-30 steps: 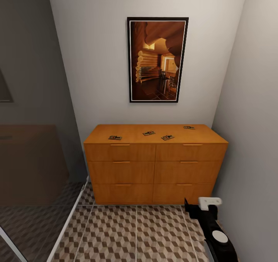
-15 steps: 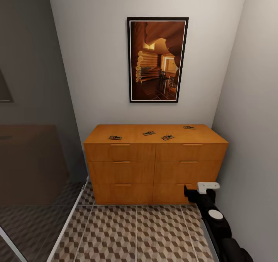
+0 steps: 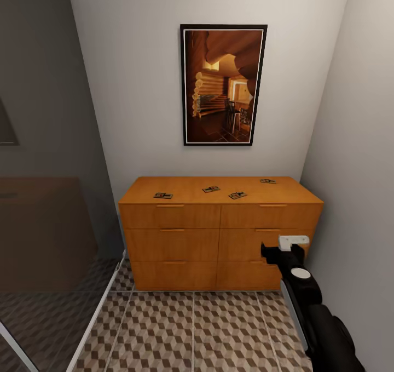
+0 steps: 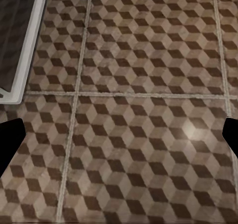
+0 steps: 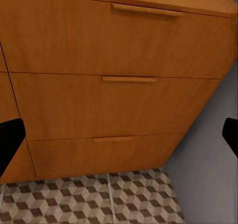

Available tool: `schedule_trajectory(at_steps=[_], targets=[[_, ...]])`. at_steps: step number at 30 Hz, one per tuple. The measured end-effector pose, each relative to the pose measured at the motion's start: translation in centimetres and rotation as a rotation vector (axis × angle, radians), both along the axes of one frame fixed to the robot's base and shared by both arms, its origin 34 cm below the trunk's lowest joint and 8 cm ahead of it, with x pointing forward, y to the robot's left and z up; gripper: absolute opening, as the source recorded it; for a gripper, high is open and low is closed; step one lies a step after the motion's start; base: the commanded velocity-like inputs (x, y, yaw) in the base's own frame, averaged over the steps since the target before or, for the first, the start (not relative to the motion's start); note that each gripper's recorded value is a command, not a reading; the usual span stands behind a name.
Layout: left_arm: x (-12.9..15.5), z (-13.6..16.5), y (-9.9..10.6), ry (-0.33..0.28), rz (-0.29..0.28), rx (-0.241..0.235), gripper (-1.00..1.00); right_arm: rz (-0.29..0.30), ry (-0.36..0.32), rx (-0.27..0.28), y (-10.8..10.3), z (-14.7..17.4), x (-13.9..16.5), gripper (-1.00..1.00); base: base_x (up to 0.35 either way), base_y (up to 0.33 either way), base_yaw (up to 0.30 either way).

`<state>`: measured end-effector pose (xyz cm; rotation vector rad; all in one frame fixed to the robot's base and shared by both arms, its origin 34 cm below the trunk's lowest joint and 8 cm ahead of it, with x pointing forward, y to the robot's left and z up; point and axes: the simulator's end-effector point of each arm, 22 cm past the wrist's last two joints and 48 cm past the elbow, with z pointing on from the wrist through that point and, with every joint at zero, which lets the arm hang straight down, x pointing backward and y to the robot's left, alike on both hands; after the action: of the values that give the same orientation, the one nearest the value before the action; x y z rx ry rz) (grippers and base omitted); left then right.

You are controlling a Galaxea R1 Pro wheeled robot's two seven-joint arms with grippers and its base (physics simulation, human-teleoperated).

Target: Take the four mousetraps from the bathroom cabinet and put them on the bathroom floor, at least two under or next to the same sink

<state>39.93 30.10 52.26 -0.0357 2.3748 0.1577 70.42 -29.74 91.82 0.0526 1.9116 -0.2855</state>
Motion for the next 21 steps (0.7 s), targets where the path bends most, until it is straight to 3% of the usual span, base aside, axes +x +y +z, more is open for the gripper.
schedule_trajectory(at_steps=[7, 21], targets=[[-2.2, -1.2, 0.3, 0.044, -0.001, 0.005, 1.00, -0.015, -0.029, -0.025, -0.5, 4.3, 2.4, 1.00, 0.000, 0.000, 0.000], [-6.4, -3.0, 0.3, 0.102, -0.007, 0.007, 1.00, -0.031, -0.057, -0.037, -1.3, 9.0, 4.8, 1.00, 0.000, 0.000, 0.000]])
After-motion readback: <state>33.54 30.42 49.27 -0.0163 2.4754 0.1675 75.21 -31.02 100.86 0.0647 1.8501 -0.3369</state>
